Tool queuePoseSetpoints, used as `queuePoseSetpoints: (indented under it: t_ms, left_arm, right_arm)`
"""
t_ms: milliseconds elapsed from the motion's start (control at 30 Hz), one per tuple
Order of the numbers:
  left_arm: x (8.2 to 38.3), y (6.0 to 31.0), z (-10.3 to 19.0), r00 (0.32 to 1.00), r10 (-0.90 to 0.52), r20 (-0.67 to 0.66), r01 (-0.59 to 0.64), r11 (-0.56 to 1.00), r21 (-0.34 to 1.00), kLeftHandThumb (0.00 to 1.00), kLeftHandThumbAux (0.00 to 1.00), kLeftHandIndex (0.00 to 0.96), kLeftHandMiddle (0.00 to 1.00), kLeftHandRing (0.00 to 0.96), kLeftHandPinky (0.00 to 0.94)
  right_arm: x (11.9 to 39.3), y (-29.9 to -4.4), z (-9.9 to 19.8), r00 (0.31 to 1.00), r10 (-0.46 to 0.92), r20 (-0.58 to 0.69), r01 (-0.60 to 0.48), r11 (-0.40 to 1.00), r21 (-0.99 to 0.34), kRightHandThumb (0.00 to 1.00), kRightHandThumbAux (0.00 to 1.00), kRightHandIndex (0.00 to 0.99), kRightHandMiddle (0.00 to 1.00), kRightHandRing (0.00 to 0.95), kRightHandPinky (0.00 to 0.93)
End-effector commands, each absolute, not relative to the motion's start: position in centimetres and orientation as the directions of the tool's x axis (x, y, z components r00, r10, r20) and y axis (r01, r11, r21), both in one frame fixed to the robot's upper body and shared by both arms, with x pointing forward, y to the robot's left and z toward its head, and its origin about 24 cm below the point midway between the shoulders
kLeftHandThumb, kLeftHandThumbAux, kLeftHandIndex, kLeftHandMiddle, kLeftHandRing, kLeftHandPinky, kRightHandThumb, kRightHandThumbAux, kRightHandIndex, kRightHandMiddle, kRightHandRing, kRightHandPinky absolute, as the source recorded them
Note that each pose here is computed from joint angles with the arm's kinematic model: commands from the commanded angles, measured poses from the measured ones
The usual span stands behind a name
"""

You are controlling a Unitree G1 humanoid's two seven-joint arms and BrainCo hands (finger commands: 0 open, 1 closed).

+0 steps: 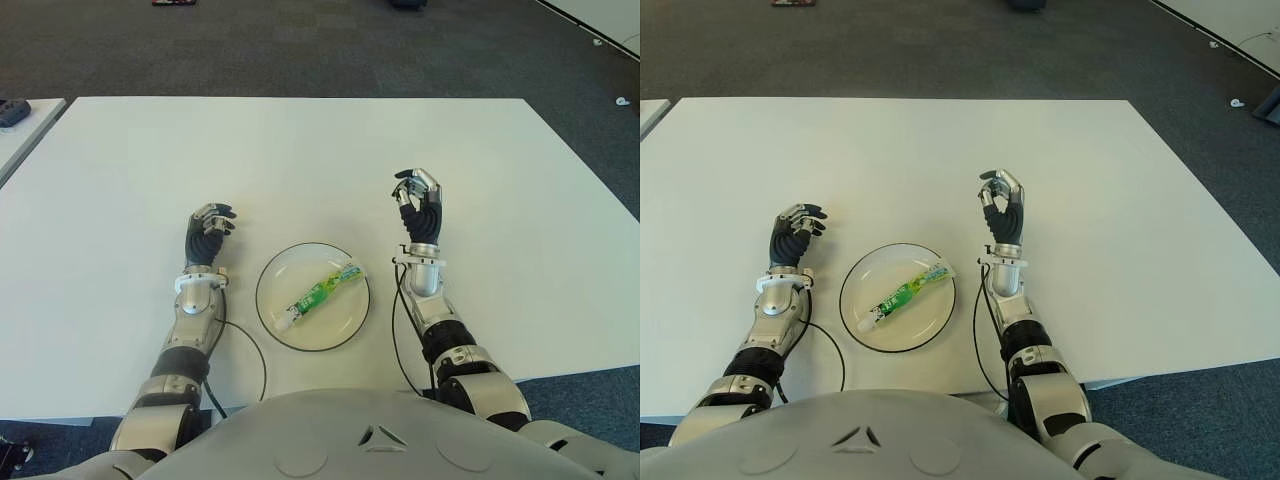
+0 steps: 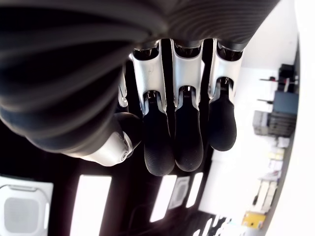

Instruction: Put the toothpaste on the table into the plate.

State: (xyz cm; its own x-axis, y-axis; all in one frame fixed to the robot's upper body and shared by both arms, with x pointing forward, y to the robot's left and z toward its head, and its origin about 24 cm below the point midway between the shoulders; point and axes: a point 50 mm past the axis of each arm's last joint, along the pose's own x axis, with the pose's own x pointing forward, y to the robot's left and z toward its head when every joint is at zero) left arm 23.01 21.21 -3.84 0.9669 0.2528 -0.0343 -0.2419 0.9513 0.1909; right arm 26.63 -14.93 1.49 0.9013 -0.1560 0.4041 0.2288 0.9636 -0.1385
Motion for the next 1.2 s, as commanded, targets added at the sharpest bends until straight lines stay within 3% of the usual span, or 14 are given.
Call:
queuePoseSetpoints:
  t_ms: [33,400,933,1200]
  left_arm:
    - [22.4,21.2,-4.9,0.964,0.250,-0.092,-0.229,0.954,0.195,0.833,0.680,0.416,0.476,0.563,0.530]
    - [22.5,21.0,-4.8,0.966,0.245,-0.088,-0.227,0.957,0.179,0.834,0.680,0.419,0.475,0.568,0.541]
    - [22.5,20.9,-4.7,0.964,0.251,-0.084,-0.232,0.955,0.186,0.833,0.680,0.419,0.474,0.557,0.525]
    - [22.4,21.0,-4.6,0.962,0.259,-0.081,-0.240,0.951,0.193,0.832,0.680,0.414,0.476,0.560,0.530]
  right_arm:
    - [26.6,-15.1,1.0,0.905,-0.200,0.376,0.263,0.957,-0.122,0.701,0.731,0.432,0.664,0.664,0.668]
    - [24.2,-15.5,-3.0,0.951,-0.237,0.198,0.281,0.930,-0.236,0.700,0.732,0.432,0.680,0.690,0.678]
    - [24.0,-16.0,-3.8,0.951,-0.282,0.125,0.303,0.930,-0.210,0.700,0.729,0.432,0.606,0.608,0.591]
    - [24.2,-16.0,-3.7,0.952,-0.280,0.125,0.301,0.930,-0.212,0.700,0.728,0.432,0.588,0.595,0.601]
